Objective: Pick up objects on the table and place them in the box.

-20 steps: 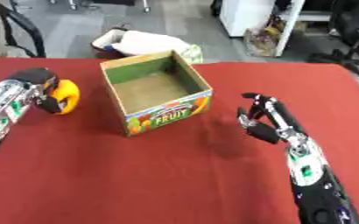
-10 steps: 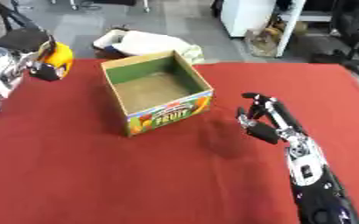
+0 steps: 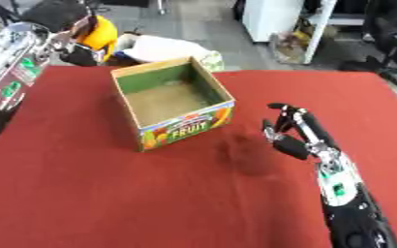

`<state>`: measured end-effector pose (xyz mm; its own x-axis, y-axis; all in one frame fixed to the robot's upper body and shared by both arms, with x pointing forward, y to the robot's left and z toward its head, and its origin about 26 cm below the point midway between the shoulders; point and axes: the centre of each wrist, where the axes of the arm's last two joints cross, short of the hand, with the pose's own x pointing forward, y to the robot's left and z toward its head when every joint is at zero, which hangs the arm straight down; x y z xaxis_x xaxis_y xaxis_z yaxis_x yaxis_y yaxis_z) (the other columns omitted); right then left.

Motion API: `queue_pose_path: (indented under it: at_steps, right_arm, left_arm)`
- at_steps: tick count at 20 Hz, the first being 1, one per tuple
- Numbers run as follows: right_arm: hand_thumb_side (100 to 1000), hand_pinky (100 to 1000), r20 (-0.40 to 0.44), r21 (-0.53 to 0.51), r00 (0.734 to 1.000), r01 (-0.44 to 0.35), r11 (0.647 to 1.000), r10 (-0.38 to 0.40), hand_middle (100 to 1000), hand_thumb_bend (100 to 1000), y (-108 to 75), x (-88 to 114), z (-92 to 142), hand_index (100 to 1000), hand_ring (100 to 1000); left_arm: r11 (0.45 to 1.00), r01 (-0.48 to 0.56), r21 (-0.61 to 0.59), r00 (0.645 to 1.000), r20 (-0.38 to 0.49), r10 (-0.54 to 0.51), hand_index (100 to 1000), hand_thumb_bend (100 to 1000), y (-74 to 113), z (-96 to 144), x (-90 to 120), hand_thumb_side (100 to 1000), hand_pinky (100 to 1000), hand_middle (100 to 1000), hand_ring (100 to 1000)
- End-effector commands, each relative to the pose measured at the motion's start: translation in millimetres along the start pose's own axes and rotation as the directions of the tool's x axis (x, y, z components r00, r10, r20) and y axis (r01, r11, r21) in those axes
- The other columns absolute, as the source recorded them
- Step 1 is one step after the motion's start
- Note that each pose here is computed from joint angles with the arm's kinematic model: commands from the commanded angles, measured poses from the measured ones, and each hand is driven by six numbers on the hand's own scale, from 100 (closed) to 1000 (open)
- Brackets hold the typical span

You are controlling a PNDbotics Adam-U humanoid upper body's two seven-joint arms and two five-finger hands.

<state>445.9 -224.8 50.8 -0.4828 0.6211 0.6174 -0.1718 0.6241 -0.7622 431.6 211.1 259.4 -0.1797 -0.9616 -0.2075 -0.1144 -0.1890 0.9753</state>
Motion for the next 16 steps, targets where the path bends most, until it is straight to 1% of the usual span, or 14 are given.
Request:
queue_pose_path:
  at_steps: [1,3,6,12,14,15,16]
  right_arm:
    - [575,593,0.03,-0.019,0.999,-0.02,1.0,0.021,419,100,-10.8,7,-7,883,601]
    - [581,593,0.035,-0.02,0.999,-0.018,1.0,0.019,419,100,-10.6,8,-8,883,601]
    - [575,593,0.041,-0.023,0.999,-0.016,1.0,0.017,419,100,-10.8,10,-9,883,601]
    - [574,593,0.051,-0.024,0.999,-0.013,1.0,0.014,419,100,-10.9,13,-12,883,601]
    - [576,593,0.052,-0.025,0.999,-0.012,1.0,0.014,419,100,-11.1,13,-13,883,601]
    - [577,593,0.052,-0.024,0.999,-0.012,1.0,0.013,419,100,-11.0,14,-13,883,601]
    - [578,593,0.052,-0.024,0.999,-0.012,1.0,0.013,419,100,-10.9,13,-13,883,601]
  left_arm:
    - [1.0,-0.002,0.002,0.999,0.045,0.002,327,100,1.6,-8,19,246,410,156,191]
    - [1.0,-0.005,-0.027,0.999,0.053,0.007,332,100,-11.6,-14,29,245,415,162,195]
    - [0.998,-0.011,-0.063,0.999,0.042,0.014,358,100,-33.2,-20,37,245,430,187,221]
    - [0.995,-0.055,-0.082,0.998,-0.017,0.053,410,100,-72.3,-28,40,244,470,241,286]
    - [0.995,-0.064,-0.072,0.998,-0.025,0.062,500,100,-79.6,-29,40,246,525,337,385]
    - [0.995,-0.066,-0.071,0.998,-0.024,0.064,618,100,-82.4,-30,40,253,583,468,497]
    - [0.996,-0.066,-0.067,0.998,-0.022,0.064,669,100,-83.8,-29,40,253,612,519,543]
